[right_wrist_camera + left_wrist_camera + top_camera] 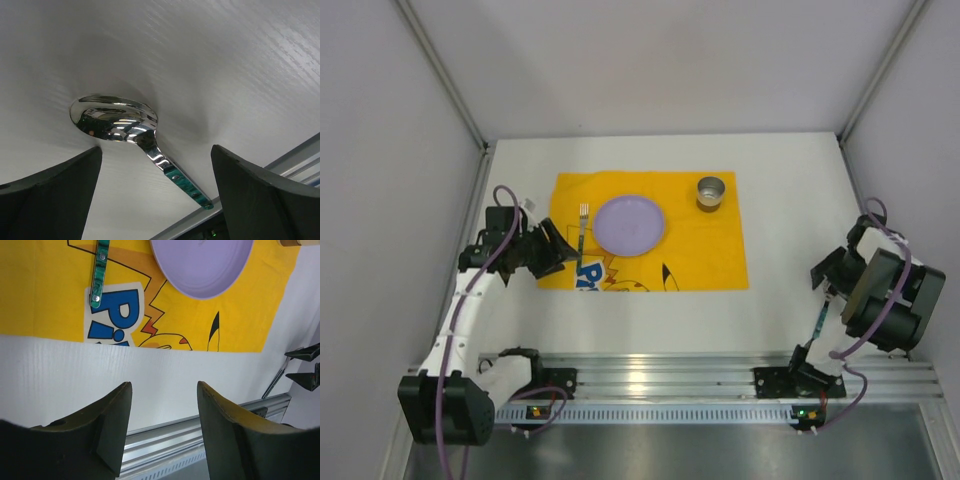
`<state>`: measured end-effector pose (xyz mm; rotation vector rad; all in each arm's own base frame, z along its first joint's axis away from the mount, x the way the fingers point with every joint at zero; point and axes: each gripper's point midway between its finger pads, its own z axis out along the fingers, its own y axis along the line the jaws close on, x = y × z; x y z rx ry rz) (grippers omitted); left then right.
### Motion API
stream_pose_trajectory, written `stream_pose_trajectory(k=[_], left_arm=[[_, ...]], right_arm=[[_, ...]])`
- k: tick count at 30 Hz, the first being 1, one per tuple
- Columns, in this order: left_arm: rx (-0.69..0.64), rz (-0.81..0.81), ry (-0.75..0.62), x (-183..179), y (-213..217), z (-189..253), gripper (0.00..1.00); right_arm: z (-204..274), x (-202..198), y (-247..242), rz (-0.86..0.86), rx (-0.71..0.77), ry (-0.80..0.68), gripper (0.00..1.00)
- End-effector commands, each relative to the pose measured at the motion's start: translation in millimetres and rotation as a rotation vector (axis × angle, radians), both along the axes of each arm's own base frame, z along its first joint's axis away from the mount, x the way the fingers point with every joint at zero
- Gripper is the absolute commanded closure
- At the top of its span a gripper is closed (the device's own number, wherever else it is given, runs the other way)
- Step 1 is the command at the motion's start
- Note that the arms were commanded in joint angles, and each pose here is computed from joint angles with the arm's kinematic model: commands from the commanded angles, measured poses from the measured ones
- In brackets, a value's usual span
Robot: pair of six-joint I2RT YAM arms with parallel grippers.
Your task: Set the dinner table for one person
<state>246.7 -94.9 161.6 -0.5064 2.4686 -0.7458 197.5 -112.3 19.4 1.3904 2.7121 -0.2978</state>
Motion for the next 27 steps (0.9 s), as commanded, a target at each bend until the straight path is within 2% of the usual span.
stream_pose_trajectory(k=[1, 4, 5, 7, 8, 11, 17, 22, 27], left_arm=[[0.003, 0.009, -0.034, 4, 0, 20, 0.40], [0.014, 0.024, -0.045, 1, 3, 22, 0.40], [0.015, 0.028, -0.038, -1, 4, 19, 0.40], [0.010, 0.041, -0.049, -5, 4, 21, 0.40], [0.011, 0.047, -0.042, -7, 5, 16, 0.40], [0.007, 0.063, -0.042, -13, 6, 11, 0.40], [-0.006, 0.081, -0.036, -15, 5, 5, 0.40], [0.004, 0.090, -0.069, -8, 7, 15, 0.40], [0.026, 0.085, -0.090, 1, 10, 22, 0.40]], right_arm=[[-21, 14, 0, -0.023, 0.043, -0.048, 0.09], [-40, 12, 9, -0.048, 0.095, -0.035, 0.31], [-43, 13, 11, -0.049, 0.106, -0.039, 0.48], [-46, 14, 12, -0.042, 0.100, -0.035, 0.64], [-46, 17, 13, -0.024, 0.089, -0.039, 0.78], [-45, 21, 9, -0.001, 0.067, -0.037, 1.00], [-25, 41, 17, 0.051, 0.059, -0.101, 1.00], [59, 93, 44, 0.145, 0.011, -0.304, 1.00], [153, 130, 106, 0.308, 0.029, -0.489, 1.00]])
